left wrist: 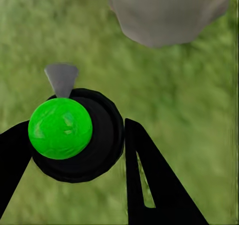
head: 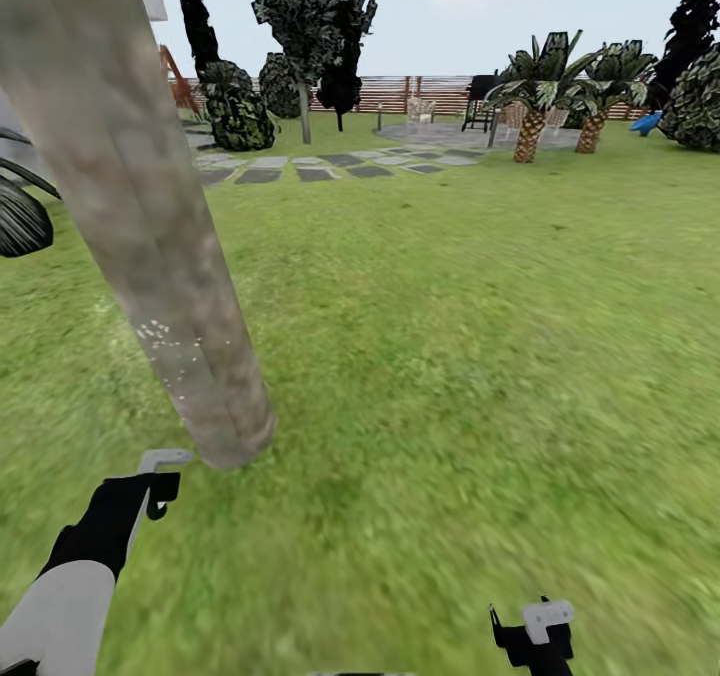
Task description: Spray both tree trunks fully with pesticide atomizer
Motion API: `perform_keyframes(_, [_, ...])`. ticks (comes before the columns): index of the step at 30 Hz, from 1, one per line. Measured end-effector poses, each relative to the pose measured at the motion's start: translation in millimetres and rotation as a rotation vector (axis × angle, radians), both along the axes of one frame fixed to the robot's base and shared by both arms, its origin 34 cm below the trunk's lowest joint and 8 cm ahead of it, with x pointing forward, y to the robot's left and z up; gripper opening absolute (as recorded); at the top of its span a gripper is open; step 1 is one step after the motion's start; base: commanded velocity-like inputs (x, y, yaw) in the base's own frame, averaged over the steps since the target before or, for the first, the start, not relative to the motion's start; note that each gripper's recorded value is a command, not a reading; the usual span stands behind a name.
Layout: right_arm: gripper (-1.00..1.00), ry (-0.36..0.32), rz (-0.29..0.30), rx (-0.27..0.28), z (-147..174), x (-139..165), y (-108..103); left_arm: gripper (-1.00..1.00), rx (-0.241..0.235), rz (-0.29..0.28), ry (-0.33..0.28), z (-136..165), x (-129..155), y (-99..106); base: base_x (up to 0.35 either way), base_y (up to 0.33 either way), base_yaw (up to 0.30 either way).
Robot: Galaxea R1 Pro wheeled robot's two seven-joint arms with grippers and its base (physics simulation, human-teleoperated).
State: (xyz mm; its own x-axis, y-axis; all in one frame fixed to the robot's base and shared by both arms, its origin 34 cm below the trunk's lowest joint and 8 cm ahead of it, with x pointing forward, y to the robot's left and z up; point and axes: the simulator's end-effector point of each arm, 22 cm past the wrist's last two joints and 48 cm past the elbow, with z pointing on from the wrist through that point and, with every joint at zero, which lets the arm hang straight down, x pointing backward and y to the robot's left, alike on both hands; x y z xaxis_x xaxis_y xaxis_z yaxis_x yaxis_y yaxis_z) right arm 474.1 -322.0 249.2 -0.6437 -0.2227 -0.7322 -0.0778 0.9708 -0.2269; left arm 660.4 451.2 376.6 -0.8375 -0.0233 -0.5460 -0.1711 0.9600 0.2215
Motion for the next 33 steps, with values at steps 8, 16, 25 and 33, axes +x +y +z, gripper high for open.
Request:
perform_keyframes(8, [1.0, 0.0, 0.0, 0.0, 0.0, 0.0, 0.1, -1.0, -0.001, -0.001, 0.0, -0.1, 0.1, -0.3, 0.05, -0.266, 0.001])
perform_keyframes(16, [1.0, 0.0, 0.0, 0.0, 0.0, 0.0, 0.0, -1.0, 0.0, 0.0, 0.0, 0.0, 0.0, 0.0, 0.004, -0.274, 0.138])
perform_keyframes(25, [1.0, 0.0, 0.001, 0.001, -0.1, 0.0, 0.3, -1.0, 0.001, 0.001, 0.002, -0.2, -0.4, 0.3, 0.177, -0.232, 0.177])
perform_keyframes(33, [1.0, 0.0, 0.001, 0.001, -0.1, 0.0, 0.4, -1.0, 0.0, 0.001, 0.001, -0.2, -0.3, 0.0, 0.182, -0.218, 0.064])
